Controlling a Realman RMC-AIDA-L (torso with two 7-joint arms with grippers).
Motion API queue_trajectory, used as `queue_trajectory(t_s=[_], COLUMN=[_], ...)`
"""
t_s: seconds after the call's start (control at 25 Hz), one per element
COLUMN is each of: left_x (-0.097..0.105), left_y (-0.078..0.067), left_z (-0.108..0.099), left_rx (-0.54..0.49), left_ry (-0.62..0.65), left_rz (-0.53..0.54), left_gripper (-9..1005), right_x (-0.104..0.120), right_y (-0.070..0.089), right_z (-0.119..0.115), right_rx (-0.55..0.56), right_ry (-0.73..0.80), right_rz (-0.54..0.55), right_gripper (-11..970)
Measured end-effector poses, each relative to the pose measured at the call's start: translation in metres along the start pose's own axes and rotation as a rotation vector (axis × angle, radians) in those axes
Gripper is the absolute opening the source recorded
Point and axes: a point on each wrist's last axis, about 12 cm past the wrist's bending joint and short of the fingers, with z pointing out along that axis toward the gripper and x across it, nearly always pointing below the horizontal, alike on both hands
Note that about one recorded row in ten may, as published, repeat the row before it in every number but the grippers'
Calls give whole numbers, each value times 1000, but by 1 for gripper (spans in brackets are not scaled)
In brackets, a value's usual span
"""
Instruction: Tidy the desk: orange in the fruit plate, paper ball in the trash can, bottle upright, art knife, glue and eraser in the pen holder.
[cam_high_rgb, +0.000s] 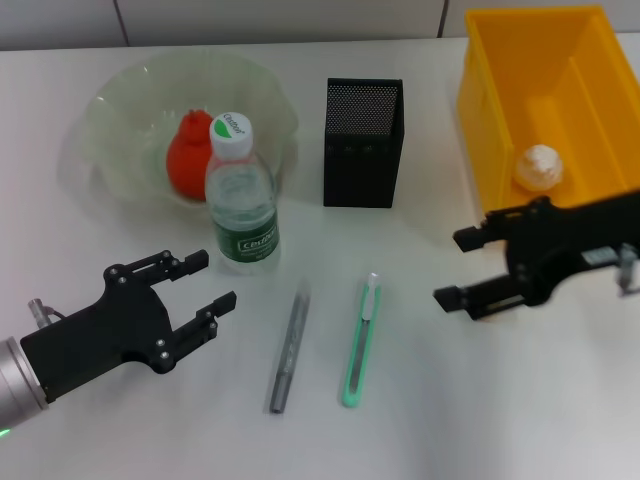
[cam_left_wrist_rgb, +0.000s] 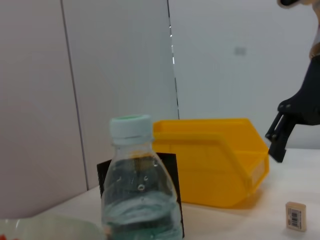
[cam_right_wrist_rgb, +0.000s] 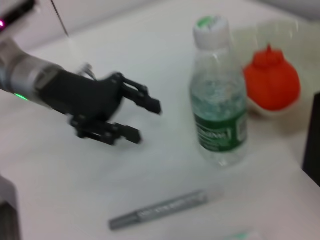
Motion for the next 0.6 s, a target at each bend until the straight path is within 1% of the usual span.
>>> queue_trajectory(t_s=[0.04,0.08,0.12,0.16,0.2,0.24,0.28,0.32,0.36,0.4,0.44,0.56,0.6], left_x=[0,0,-1,-1,-2,-2,-3,-3,-4,-4,-4,-4,-2], left_y=[1,1,2,5,6,7,8,8,9,9,9,9,8], left_z=[0,1,1,0,0,0,0,0,0,1,1,2,3], left_rx=[-1,0,-1,-3,-3,-2,0,0,3,7,12,19,38], left_ry=[1,2,3,4,4,5,5,5,4,4,5,9,31], left_rz=[-13,-26,-38,-59,-65,-69,-73,-73,-75,-75,-74,-74,-72], left_gripper=[371,409,448,487,525,564,604,644,683,723,763,796,807], right_x=[0,-18,-18,-26,-42,-42,-54,-60,-60,-67,-67,-73,-75], right_y=[0,3,3,5,9,9,12,13,13,13,13,11,9], right_z=[0,9,9,14,27,27,39,45,45,55,55,68,74], right_rx=[0,33,33,51,99,99,141,159,159,182,182,196,198], right_ry=[0,106,106,154,254,254,314,337,337,355,355,364,370], right_rz=[0,16,16,14,7,7,6,4,4,12,12,23,30], right_gripper=[821,821,821,821,821,821,821,821,821,821,821,821,821])
